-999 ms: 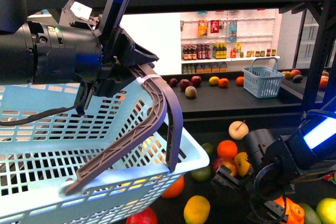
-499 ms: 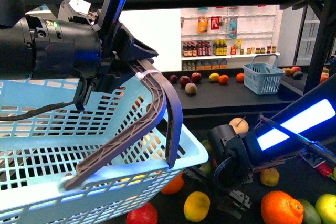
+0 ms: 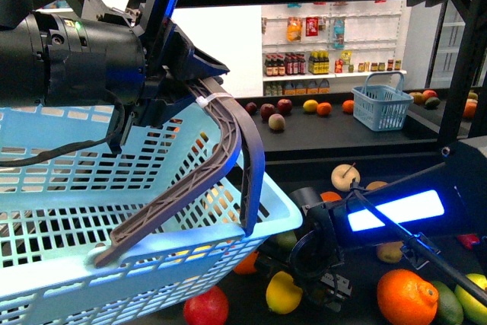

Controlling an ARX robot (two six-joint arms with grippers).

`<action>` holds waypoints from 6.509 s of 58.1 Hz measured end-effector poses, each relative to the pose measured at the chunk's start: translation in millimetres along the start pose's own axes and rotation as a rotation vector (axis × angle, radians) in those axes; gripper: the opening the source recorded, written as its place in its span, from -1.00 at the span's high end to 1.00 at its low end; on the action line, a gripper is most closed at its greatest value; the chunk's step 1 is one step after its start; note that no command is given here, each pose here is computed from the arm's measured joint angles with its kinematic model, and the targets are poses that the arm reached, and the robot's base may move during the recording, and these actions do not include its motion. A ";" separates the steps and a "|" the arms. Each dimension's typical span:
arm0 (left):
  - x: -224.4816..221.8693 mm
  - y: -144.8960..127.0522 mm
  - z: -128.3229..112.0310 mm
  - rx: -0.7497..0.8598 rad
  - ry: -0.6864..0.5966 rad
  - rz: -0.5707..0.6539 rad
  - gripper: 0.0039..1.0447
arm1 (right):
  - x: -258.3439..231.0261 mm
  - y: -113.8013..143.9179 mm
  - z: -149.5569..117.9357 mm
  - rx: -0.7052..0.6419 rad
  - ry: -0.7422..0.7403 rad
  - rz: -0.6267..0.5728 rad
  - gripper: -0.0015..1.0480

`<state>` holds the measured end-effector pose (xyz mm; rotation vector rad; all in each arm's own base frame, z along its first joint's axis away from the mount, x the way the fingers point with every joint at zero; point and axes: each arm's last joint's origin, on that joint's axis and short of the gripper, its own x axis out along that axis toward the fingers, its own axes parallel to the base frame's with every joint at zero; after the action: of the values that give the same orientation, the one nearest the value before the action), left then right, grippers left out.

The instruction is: Pick lemon from shelf

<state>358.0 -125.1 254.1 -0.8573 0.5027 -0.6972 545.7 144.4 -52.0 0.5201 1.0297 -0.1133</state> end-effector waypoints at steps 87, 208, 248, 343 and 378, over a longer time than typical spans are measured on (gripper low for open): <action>0.0 0.0 0.0 0.000 0.000 0.000 0.82 | -173.1 -98.6 85.0 -0.032 -0.469 -0.026 -0.26; 0.1 0.2 -0.3 -0.006 0.002 0.001 0.82 | -421.5 -82.7 -28.3 -0.371 -0.923 0.266 -0.86; 0.2 0.3 -0.4 -0.011 0.003 0.001 0.82 | -446.1 -179.2 -170.6 -0.513 -1.017 0.117 0.66; 0.3 1.4 0.1 -0.022 -0.017 0.020 0.82 | -440.4 -194.3 -197.2 -0.518 -1.040 0.119 -0.86; -80.9 73.0 125.9 -0.338 -0.780 -0.021 0.82 | -440.4 -194.3 -197.2 -0.518 -1.039 0.119 -0.86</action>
<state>410.9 31.3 275.5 -1.3631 -0.1000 -0.2509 97.1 0.2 168.3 0.0029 -0.0109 0.0019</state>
